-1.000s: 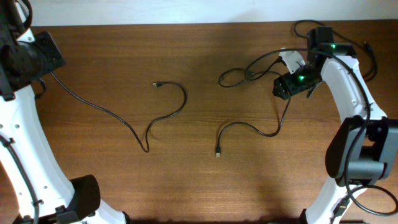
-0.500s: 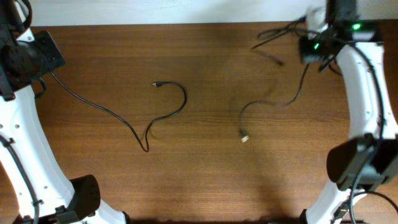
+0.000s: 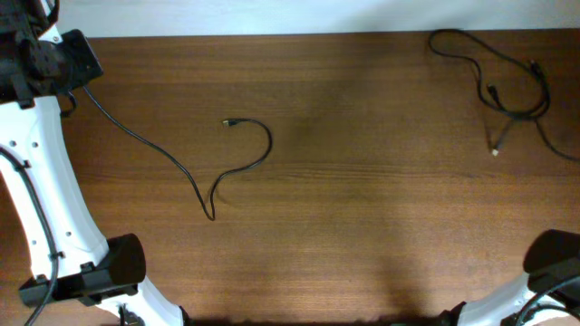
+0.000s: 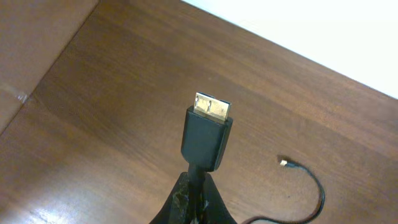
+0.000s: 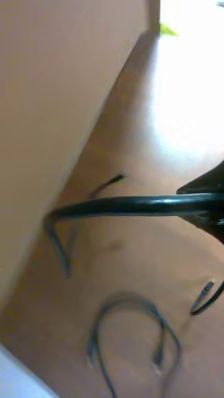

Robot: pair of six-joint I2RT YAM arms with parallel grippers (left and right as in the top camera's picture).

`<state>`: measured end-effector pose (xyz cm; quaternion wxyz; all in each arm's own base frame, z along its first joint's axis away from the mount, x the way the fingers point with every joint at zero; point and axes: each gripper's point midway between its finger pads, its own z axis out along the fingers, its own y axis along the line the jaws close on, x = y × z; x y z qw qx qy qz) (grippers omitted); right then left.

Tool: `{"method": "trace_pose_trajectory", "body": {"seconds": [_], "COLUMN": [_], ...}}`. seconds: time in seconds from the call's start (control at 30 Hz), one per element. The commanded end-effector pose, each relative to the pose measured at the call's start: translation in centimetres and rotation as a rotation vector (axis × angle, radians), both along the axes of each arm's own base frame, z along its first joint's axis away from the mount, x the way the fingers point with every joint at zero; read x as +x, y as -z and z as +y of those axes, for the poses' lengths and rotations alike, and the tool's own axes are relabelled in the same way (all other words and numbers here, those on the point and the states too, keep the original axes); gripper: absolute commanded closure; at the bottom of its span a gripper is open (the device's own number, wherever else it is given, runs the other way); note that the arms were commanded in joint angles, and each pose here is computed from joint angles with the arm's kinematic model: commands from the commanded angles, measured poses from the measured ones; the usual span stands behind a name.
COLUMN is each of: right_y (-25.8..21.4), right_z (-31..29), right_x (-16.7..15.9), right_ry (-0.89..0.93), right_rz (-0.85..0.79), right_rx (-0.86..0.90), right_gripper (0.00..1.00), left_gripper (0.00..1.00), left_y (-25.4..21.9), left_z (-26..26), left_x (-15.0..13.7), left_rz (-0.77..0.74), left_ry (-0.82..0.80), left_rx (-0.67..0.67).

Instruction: Untangle cables

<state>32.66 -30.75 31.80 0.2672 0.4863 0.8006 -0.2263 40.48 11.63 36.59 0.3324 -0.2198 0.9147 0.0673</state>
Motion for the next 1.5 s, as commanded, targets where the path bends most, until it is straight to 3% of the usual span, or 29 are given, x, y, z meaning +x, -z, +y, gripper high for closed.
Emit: {"method": "trace_pose_trajectory", "body": {"seconds": [0.0,0.13,0.3,0.43,0.5,0.67,0.8,0.93,1.07,1.2,1.33,1.47], "right_y": [-4.1,-6.2,-0.2,4.7,3.4,-7.0,-9.0,-0.2,13.1,22.9,22.4,21.7], "right_z": [-1.5,-0.9,1.4,-0.3,-2.2,-4.6,-4.6,-1.5,3.6,8.9,7.6,2.2], "right_x": [-6.2,-7.6,-1.8,1.2,0.3,-4.0,-4.4,-0.2,5.0,5.9,6.0,2.8], "right_ry": [0.135,0.143,-0.006,-0.061,-0.062,-0.006,0.0,-0.081,-0.229,-0.3,-0.29,-0.151], "right_rz": [-0.059,-0.102,-0.099,-0.041,-0.047,-0.121,-0.16,-0.1,-0.032,0.037,0.014,-0.011], "right_rx": [-0.058,-0.091,0.111,0.104,0.052,-0.159,-0.195,0.061,0.266,0.328,0.303,0.281], "right_gripper": [0.96,0.96,0.96,0.96,0.96,0.96,0.96,0.96,0.96,0.96,0.96,0.96], "left_gripper": [1.0,1.0,1.0,1.0,1.0,1.0,1.0,1.0,1.0,1.0,1.0,1.0], "left_y": [-0.2,-0.6,-0.6,-0.2,-0.1,0.0,0.0,0.2,0.3,0.7,0.7,0.7], "left_z": [-0.4,-0.6,-0.6,-0.7,-0.7,-0.7,-0.7,-0.8,-0.8,-0.9,-0.9,-0.9], "left_x": [1.0,1.6,1.6,1.1,1.0,0.9,0.8,0.6,0.5,0.0,0.0,0.0], "left_rz": [-0.032,-0.064,-0.061,-0.038,-0.03,-0.026,-0.023,-0.011,-0.005,0.021,0.019,0.022], "left_ry": [0.015,0.025,0.025,0.025,0.024,0.024,0.024,0.024,0.024,0.023,0.023,0.023], "left_rx": [-0.023,-0.027,-0.027,-0.032,-0.035,-0.036,-0.036,-0.039,-0.041,-0.047,-0.046,-0.046]}}
